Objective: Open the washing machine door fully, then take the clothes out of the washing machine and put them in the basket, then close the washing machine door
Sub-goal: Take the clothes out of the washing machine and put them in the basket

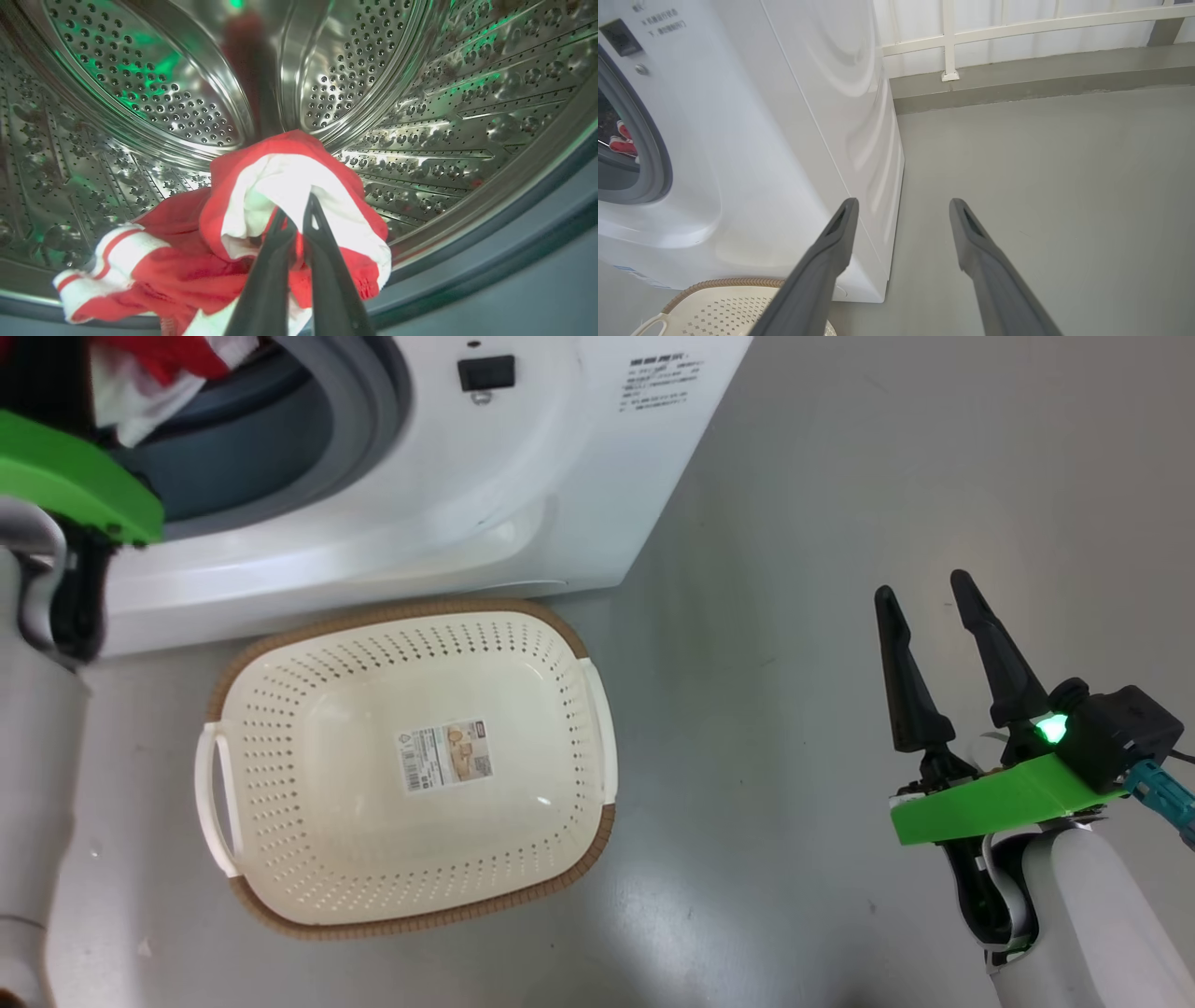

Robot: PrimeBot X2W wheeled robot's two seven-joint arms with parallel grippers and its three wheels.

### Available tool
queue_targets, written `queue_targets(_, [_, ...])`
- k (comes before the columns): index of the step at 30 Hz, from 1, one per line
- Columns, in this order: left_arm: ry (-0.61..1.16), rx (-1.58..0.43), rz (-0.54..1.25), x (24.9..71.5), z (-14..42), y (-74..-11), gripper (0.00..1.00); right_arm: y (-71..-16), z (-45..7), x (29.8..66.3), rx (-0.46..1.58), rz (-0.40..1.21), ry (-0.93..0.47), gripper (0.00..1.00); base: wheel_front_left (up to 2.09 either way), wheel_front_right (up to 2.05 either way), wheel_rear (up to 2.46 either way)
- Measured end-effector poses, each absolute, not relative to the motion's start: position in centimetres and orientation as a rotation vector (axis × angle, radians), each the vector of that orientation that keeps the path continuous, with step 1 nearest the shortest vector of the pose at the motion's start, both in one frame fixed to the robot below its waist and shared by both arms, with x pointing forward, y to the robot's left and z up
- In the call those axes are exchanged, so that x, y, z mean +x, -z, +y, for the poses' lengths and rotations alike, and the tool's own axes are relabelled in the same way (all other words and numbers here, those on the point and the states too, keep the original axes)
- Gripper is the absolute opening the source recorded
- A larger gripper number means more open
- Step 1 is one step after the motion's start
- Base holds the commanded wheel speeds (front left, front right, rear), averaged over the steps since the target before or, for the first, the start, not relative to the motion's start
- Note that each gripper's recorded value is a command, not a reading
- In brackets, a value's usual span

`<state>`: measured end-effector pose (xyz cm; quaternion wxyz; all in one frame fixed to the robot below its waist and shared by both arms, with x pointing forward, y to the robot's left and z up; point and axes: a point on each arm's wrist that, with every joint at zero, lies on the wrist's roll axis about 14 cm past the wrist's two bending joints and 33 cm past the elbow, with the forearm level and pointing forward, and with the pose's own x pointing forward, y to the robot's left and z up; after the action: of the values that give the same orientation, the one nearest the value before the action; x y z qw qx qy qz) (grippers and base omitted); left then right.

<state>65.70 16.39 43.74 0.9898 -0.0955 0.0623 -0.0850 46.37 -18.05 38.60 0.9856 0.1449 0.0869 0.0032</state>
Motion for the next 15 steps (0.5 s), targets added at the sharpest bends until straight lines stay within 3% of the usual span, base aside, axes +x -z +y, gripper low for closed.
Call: queue_targets(15, [0.145,-0.221,0.004,59.4,16.5,-47.0,0.00,-41.8,-17.8,45.9,0.291,0.107,-0.018,1.00,0.00,0.00,0.00])
